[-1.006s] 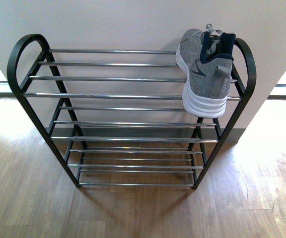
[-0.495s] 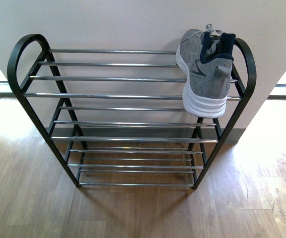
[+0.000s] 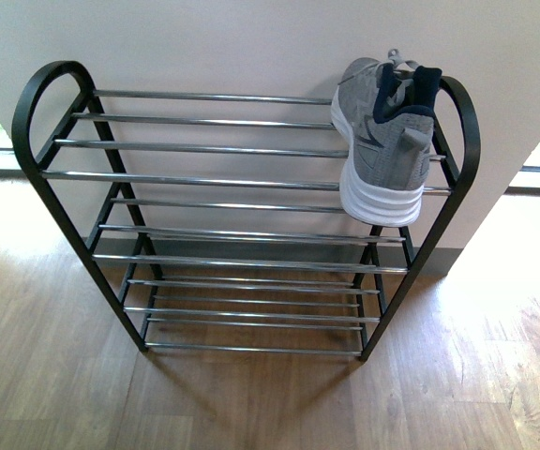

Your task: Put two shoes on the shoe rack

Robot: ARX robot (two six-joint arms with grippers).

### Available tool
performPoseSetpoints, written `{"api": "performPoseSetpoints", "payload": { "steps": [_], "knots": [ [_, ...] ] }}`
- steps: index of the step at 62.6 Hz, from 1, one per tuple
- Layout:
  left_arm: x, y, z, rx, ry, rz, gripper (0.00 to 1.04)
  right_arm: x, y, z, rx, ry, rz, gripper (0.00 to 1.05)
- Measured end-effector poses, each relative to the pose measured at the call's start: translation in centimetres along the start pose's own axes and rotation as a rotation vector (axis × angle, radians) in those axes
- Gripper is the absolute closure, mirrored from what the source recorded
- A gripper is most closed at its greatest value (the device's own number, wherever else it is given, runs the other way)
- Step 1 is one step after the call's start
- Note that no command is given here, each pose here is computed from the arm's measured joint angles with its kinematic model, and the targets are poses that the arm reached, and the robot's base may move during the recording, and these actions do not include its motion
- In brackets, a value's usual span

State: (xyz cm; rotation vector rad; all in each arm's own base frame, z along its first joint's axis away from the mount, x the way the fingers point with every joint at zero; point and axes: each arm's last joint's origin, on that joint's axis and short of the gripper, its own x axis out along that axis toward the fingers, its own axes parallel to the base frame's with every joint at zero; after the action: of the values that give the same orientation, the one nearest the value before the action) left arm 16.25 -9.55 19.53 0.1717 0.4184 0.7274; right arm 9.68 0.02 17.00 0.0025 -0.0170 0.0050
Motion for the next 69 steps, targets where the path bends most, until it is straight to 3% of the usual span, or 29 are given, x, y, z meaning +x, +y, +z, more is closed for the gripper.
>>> {"api": "performPoseSetpoints", "payload": {
  "steps": [12, 18, 28, 37, 50, 57, 69],
  "knots": [
    [0.0, 0.0, 0.0, -0.001, -0.002, 0.001, 1.04, 0.0, 0.0, 0.0, 0.0, 0.0, -0.001, 0.08],
    [-0.2, -0.1, 0.2, -0.037, 0.049, -0.027, 1.04, 0.0, 0.0, 0.0, 0.0, 0.002, -0.011, 0.09],
    [0.1, 0.2, 0.7, -0.361, 0.208, -0.103, 1.04, 0.0, 0.0, 0.0, 0.0, 0.001, -0.006, 0.09],
    [2.1, 2.0, 1.5, -0.481, 0.293, -0.105, 1.04, 0.0, 0.0, 0.0, 0.0, 0.001, -0.007, 0.09],
    [5.8, 1.4, 1.4, -0.372, 0.395, -0.191, 1.04, 0.0, 0.0, 0.0, 0.0, 0.001, -0.004, 0.09],
    [7.4, -1.2, 2.4, -0.248, 0.398, -0.292, 1.04, 0.0, 0.0, 0.0, 0.0, 0.001, -0.004, 0.09],
    [8.1, -6.8, 6.5, -0.038, 0.349, -0.494, 1.04, 0.0, 0.0, 0.0, 0.0, 0.001, -0.004, 0.09]
  ]
}}
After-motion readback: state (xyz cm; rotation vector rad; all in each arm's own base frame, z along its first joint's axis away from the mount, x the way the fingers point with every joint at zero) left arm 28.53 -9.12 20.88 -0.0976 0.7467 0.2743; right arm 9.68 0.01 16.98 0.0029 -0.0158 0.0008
